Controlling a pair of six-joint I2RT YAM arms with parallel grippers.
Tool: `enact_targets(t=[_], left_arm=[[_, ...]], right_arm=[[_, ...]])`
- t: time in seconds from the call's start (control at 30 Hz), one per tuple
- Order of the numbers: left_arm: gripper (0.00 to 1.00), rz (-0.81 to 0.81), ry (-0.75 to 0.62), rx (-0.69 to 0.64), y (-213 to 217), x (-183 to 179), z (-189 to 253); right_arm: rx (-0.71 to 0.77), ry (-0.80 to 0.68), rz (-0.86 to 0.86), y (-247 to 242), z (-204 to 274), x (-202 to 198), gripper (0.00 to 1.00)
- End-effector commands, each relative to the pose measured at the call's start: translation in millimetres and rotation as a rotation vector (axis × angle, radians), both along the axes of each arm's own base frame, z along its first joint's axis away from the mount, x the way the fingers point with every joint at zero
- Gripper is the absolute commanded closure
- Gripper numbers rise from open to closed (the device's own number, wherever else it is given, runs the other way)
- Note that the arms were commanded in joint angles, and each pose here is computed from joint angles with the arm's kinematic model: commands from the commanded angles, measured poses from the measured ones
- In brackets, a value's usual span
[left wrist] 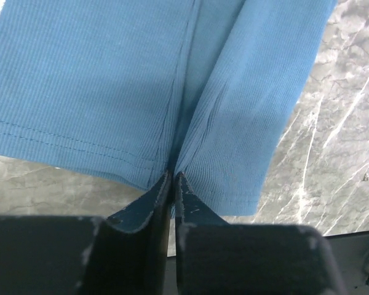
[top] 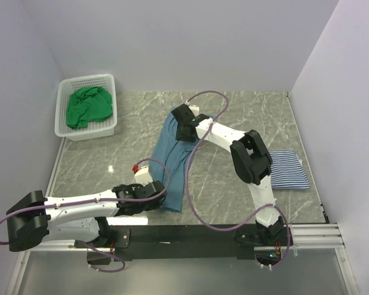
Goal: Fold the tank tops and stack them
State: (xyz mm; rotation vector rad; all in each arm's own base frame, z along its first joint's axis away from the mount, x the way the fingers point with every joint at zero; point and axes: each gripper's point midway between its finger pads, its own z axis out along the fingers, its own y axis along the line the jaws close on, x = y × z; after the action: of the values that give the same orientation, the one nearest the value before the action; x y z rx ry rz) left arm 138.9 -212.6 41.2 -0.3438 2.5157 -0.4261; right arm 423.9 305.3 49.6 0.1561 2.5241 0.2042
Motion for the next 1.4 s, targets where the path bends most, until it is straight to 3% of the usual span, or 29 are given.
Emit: enact_targets(t=[0.0, 0.3, 0.43, 0.53, 0.7, 1.03, 1.37], left_arm=[[0.87, -0.001, -0.002, 0.008, 4.9, 0.3, 3.6], [0.88, 0.005, -0.006, 0.009, 4.2, 6.8, 7.9], [0.89, 0.006, 0.002, 0.01, 5.0, 5.7, 4.6], [0.89, -0.003, 0.004, 0.001, 2.7, 5.1, 4.5], [0.89, -0.005, 0.006, 0.01, 3.1, 5.4, 4.1], [0.89, -0.006, 0.002, 0.009, 5.4, 5.0, 4.6], [0.89, -0.009, 0.01, 0.009, 4.6, 4.5, 1.2]], right_arm=[[0.05, -0.122, 0.006, 5.7, 47.2, 13.2, 0.53], [0.013, -0.203, -0.055, -33.0, 83.9, -3.9, 0.51], [0.081, -0.151, -0.002, -45.0, 52.5, -24.9, 0.52], [0.164, -0.178, 0.089, -35.0, 46.2, -22.7, 0.56], [0.166, -0.183, 0.159, -27.7, 32.0, -14.5, 0.57], [0.166, -0.132, 0.136, -29.7, 9.5, -9.0, 0.61], [0.149, -0.163, 0.106, -41.9, 19.1, -13.4, 0.6]])
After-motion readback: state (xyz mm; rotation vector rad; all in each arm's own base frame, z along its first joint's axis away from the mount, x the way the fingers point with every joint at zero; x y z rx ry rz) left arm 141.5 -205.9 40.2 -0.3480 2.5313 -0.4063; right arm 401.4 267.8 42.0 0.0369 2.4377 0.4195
